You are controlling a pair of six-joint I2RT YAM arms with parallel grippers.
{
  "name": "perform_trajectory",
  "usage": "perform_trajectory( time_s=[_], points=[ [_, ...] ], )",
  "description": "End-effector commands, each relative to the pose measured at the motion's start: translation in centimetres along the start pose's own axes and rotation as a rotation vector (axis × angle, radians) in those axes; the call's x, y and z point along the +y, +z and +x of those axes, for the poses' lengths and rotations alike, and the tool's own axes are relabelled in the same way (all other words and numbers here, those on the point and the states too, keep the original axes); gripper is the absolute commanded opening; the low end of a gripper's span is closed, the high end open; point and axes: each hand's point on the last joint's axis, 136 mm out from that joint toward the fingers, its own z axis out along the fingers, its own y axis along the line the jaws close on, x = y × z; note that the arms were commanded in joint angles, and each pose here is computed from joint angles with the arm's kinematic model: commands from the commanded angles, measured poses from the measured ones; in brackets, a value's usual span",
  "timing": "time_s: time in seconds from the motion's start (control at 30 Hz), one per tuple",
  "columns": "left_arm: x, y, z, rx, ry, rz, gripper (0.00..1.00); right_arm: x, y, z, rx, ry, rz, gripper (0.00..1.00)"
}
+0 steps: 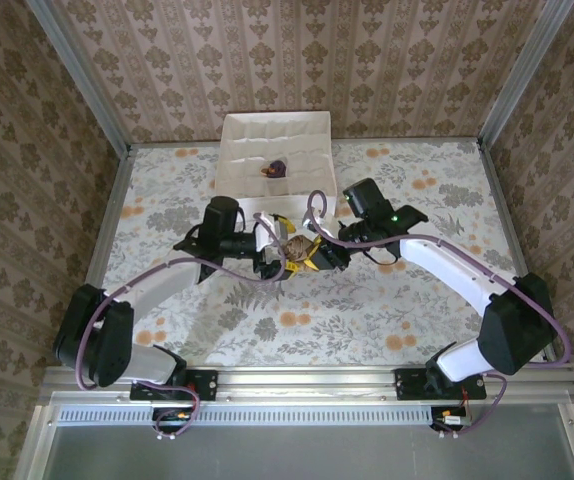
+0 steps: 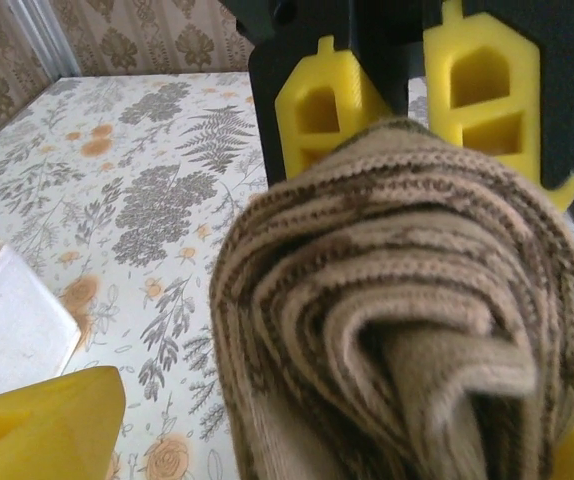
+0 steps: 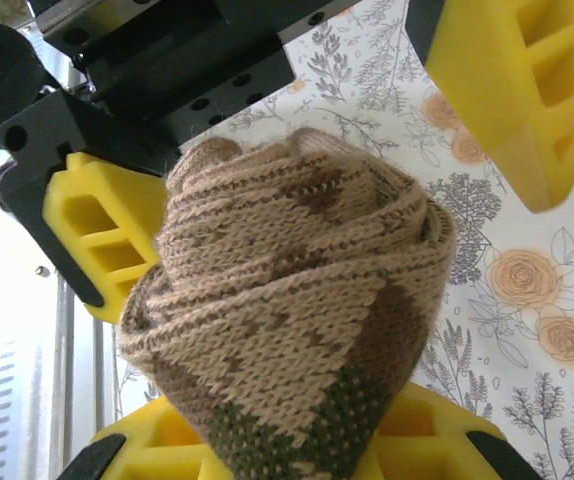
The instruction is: Roll the socks
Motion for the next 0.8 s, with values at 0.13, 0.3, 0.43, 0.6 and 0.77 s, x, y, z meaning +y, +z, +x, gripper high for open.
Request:
perform_trajectory(
  time_s=[0.13,0.3,0.43,0.6,0.77],
  points=[
    [-0.8,0.4,-1.4,0.0,0.046,0.085,0.55,2.4,0.2,-0.7,-0.011,0.023,-0.173,0.0],
    [-1.1,0.1,-1.4,0.014,0.052,0.085,0.2,2.3,0.5,-0.5,0.009,0.038,-0.197,0.0],
    [-1.0,-0.4,-1.5,0.021,0.035,0.067,0.09,1.1,0.8,-1.0,-0.003,0.055,-0.158,0.14],
    [0.9,-1.0,-1.6,0.037,-0.032,-0.006,0.0,-2.2,0.3,-4.0,-0.053,0.118,-0.01,0.38],
    [5.1,-2.3,-1.0,0.113,-0.111,-0.173,0.0,-4.6,-1.8,-6.6,-0.137,0.109,0.119,0.52]
  ],
)
